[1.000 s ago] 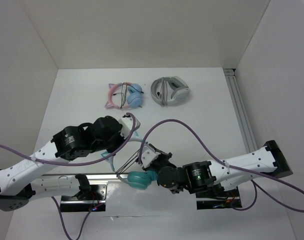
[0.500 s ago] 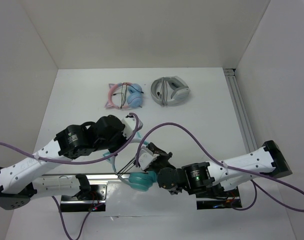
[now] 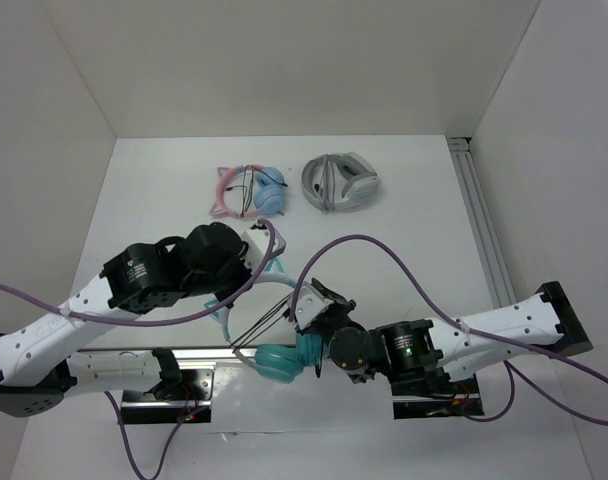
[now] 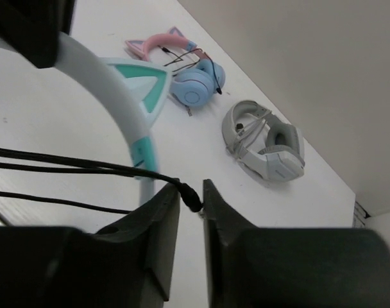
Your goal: Wrap the headphones
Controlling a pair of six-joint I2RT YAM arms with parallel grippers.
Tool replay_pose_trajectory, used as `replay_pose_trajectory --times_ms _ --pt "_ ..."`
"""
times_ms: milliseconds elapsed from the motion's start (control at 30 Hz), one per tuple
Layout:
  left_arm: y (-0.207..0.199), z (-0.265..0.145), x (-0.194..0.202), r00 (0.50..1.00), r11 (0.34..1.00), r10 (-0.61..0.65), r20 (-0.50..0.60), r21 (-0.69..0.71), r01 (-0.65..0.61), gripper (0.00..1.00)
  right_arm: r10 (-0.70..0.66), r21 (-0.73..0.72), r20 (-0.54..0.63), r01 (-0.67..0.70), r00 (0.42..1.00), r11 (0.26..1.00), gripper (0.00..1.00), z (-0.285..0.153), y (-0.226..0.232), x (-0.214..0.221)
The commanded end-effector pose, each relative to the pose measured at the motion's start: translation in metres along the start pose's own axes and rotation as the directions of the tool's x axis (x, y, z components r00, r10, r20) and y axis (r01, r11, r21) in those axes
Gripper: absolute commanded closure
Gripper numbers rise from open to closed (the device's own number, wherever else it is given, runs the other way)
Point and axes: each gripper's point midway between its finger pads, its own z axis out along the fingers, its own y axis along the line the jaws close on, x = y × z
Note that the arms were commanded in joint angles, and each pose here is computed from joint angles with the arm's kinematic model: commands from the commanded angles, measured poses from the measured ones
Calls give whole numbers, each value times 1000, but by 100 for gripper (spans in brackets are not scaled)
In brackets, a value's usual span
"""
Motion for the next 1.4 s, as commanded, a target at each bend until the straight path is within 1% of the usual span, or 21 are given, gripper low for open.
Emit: replay_pose_trajectory --times_ms 0,33,100,133,300,433,533,600,733,833,900,933,1100,1200,1300,1367 --pt "-14 -16 -7 1000 996 24 13 89 -25 100 26 93 -41 -23 999 995 72 1 -27 15" --pt "-14 -16 -7 1000 996 24 13 89 -25 100 18 91 -45 -14 999 996 68 1 -27 16" --pt "-16 -16 -7 999 995 31 13 96 -32 100 41 78 -43 -37 998 996 65 2 -26 16" --pt "-18 -13 -7 999 994 33 3 106 -33 100 33 77 -51 -29 998 997 62 4 -27 19" --pt "-20 -13 -9 999 992 42 3 115 -42 100 67 75 -71 -62 995 995 59 15 -31 30" --pt "-17 -14 -12 999 994 40 13 101 -41 100 77 95 -90 -68 993 993 54 18 -36 36" --pt "-8 -14 -9 999 998 43 0 52 -42 100 76 116 -99 -64 992 991 41 17 -39 38" --pt "-2 -16 -9 1000 1000 20 -3 14 -20 100 103 164 -98 -86 990 983 35 16 -52 41" --pt "2 -16 -9 1000 1000 13 -12 -11 -13 100 143 155 -72 -130 987 979 34 13 -58 42" --pt "4 -20 -12 1000 1000 10 6 -23 -9 100 170 158 -64 -158 983 975 34 13 -57 40" --pt "7 -15 -12 1000 999 13 -12 -45 -13 100 170 158 -64 -158 983 975 34 13 -57 40" --pt "9 -13 -6 999 998 18 -45 -57 -21 100 182 158 -62 -170 981 973 34 14 -57 40" --pt "23 -6 -2 995 988 -15 -97 -156 0 100 237 152 -39 -229 971 961 34 17 -58 36" --pt "24 -1 -1 993 986 -12 -117 -169 -8 100 255 151 -38 -247 966 957 32 19 -56 39" --pt "19 5 0 991 988 -10 -135 -156 -11 100 310 154 -28 -302 950 941 31 21 -56 38" --pt "18 9 -5 993 988 -13 -120 -155 -6 100 336 152 -29 -328 942 933 31 22 -58 32"
